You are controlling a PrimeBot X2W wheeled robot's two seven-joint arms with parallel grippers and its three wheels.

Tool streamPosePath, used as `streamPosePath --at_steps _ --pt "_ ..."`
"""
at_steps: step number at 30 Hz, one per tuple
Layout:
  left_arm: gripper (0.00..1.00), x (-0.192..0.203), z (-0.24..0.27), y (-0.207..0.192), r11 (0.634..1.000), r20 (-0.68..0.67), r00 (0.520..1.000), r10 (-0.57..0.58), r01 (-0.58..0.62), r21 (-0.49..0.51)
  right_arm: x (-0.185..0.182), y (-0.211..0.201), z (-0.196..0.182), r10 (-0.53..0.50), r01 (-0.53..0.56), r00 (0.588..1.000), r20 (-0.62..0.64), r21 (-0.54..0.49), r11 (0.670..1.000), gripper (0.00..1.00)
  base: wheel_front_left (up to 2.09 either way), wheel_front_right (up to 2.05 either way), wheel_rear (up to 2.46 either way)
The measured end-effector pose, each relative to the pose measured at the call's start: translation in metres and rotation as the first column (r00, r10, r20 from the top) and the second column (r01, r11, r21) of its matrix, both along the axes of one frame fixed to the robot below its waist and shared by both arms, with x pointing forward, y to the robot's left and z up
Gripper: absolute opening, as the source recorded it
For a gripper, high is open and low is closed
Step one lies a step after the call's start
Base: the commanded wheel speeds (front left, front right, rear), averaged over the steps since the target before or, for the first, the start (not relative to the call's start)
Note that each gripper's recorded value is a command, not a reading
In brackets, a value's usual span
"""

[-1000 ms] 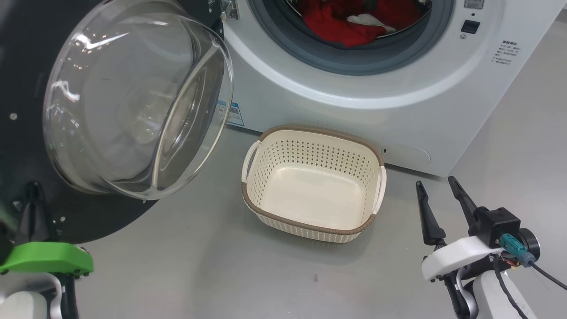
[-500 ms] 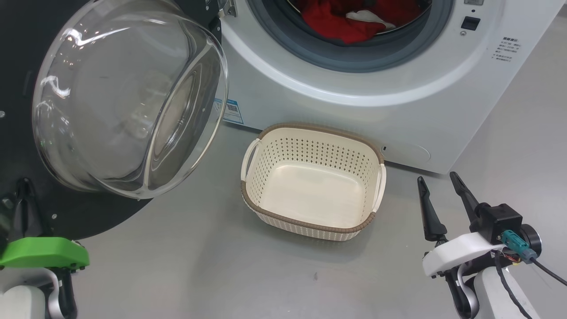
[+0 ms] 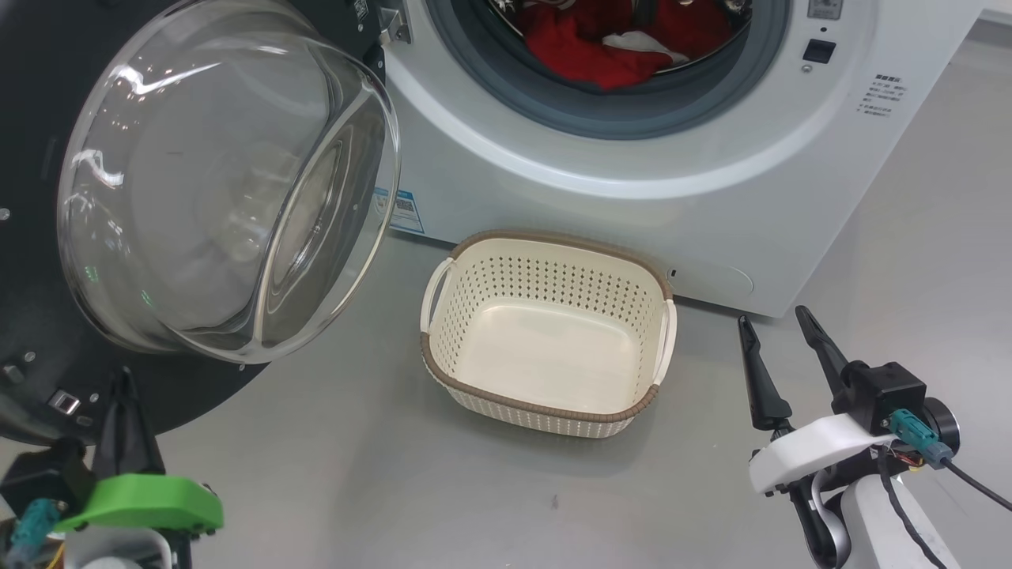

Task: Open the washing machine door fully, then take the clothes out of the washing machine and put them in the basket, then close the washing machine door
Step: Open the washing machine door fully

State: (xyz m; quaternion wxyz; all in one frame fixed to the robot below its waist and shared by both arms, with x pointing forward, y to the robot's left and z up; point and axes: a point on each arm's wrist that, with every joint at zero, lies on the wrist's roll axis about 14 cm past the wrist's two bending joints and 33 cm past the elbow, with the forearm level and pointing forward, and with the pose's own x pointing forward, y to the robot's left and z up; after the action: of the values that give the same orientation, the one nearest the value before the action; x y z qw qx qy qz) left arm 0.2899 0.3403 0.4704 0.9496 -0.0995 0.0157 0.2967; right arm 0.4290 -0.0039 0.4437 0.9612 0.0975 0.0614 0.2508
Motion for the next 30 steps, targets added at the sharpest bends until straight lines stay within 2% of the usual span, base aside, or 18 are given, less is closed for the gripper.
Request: streamPosePath --at_steps 15,19,20,21,30 --pt "0.0 0.0 0.002 -0.064 0.985 0.039 0.985 -0.168 0.169 -0.02 -0.01 -0.007 0.017 -0.013 0.012 0.999 0.034 0.007 1.0 1.0 0.0 0.0 0.0" --pt "0.56 0.006 0.007 -0.08 0.974 0.055 0.972 -0.228 0.228 -0.008 -0.018 -0.011 0.02 -0.021 0.02 0.999 0.03 0.023 1.0 1.0 0.0 0.0 0.0" --pt "0.86 0.007 0.007 -0.083 0.971 0.056 0.969 -0.239 0.24 -0.008 -0.018 -0.012 0.021 -0.026 0.025 0.999 0.03 0.027 0.999 1.0 0.0 0.0 0.0" --pt "1.0 0.008 0.007 -0.086 0.968 0.056 0.967 -0.249 0.25 -0.009 -0.019 -0.014 0.022 -0.031 0.029 0.999 0.032 0.034 0.999 1.0 0.0 0.0 0.0" --pt "1.0 0.026 0.011 -0.114 0.936 0.069 0.934 -0.35 0.351 -0.006 -0.023 -0.037 0.032 -0.101 0.099 0.993 0.053 0.045 0.994 1.0 0.0 0.0 0.0"
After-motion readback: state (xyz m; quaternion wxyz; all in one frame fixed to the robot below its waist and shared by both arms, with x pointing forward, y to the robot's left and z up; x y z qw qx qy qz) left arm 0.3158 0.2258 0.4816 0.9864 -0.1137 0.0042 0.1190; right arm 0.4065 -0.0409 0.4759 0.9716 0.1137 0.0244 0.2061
